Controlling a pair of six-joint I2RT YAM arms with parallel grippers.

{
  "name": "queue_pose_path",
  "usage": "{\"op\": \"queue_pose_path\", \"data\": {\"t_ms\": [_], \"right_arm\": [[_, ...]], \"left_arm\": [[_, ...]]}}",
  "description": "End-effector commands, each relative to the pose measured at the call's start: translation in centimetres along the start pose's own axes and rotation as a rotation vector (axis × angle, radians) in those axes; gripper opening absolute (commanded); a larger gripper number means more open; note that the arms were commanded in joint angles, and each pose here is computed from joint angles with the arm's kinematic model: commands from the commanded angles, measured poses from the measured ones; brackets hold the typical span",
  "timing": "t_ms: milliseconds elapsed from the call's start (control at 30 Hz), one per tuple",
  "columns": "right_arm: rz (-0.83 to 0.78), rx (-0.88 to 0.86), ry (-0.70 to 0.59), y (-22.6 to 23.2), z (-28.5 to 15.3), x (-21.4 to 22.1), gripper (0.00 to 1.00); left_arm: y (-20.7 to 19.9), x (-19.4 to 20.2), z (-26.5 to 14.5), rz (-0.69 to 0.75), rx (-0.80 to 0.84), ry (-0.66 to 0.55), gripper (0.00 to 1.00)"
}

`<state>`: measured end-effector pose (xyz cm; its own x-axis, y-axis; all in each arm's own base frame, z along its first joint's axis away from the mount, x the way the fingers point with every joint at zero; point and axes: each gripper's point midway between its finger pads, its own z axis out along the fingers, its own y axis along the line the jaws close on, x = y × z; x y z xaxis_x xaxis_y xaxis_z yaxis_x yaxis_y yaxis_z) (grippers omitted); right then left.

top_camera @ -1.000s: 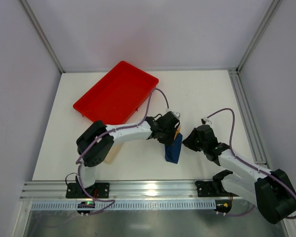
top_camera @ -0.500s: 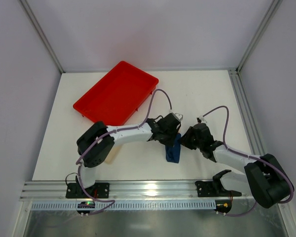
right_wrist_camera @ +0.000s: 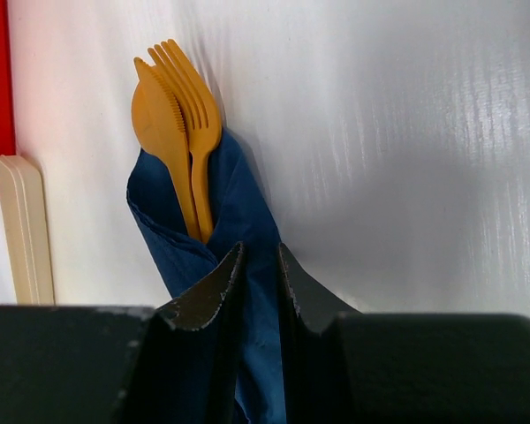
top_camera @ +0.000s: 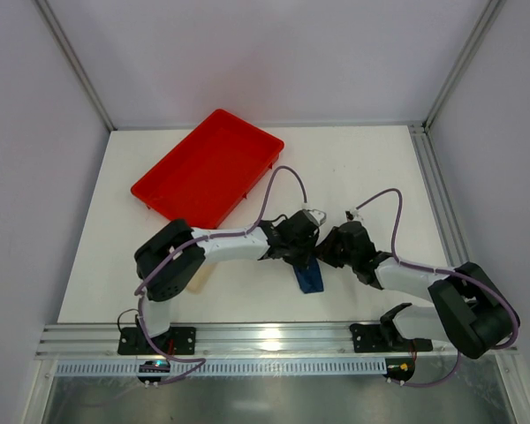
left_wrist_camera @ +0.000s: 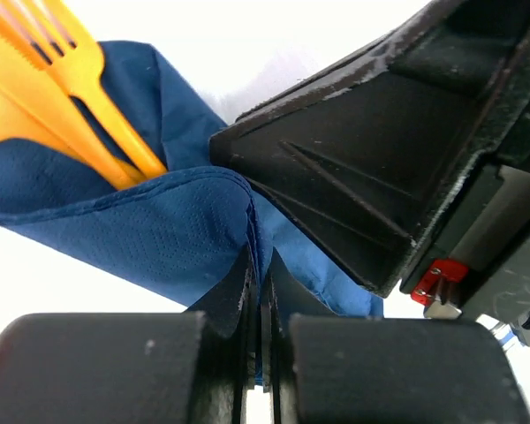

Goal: Place the utensils on the paper napkin and roll it up
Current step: Roll the napkin at the center of the board.

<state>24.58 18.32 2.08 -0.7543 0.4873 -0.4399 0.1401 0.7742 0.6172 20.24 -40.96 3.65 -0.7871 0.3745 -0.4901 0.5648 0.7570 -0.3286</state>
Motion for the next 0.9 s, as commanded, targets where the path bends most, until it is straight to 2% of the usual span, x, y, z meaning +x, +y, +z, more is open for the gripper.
{"op": "queue_pose_path", "data": {"t_ms": [0,533,700,867], "right_arm": [[0.005,-0.034,-0.035,1.4,0.3,-0.9,0.22],[0.006,-0.082,-0.009,2.4,0.2,0.7,0.2],[-0.096,0.003,-0.081,1.7,-0.8,-1.7,0.24],[-0.175,-0.016,-0.108,2.1,-1.5,-4.1,0.29]], "left_arm": [[-2.2,-2.7,-1.6,0.046,0.084,-0.111,0.0],[-2.0,-2.4,-0.8,0.047,0.079,-0.105,0.0],[-1.3,-1.4,-0.8,0.043,0.06,-0.083,0.0],[-0.4,-0.1,-0.6,0.032,0.04,-0.063,0.0]]}}
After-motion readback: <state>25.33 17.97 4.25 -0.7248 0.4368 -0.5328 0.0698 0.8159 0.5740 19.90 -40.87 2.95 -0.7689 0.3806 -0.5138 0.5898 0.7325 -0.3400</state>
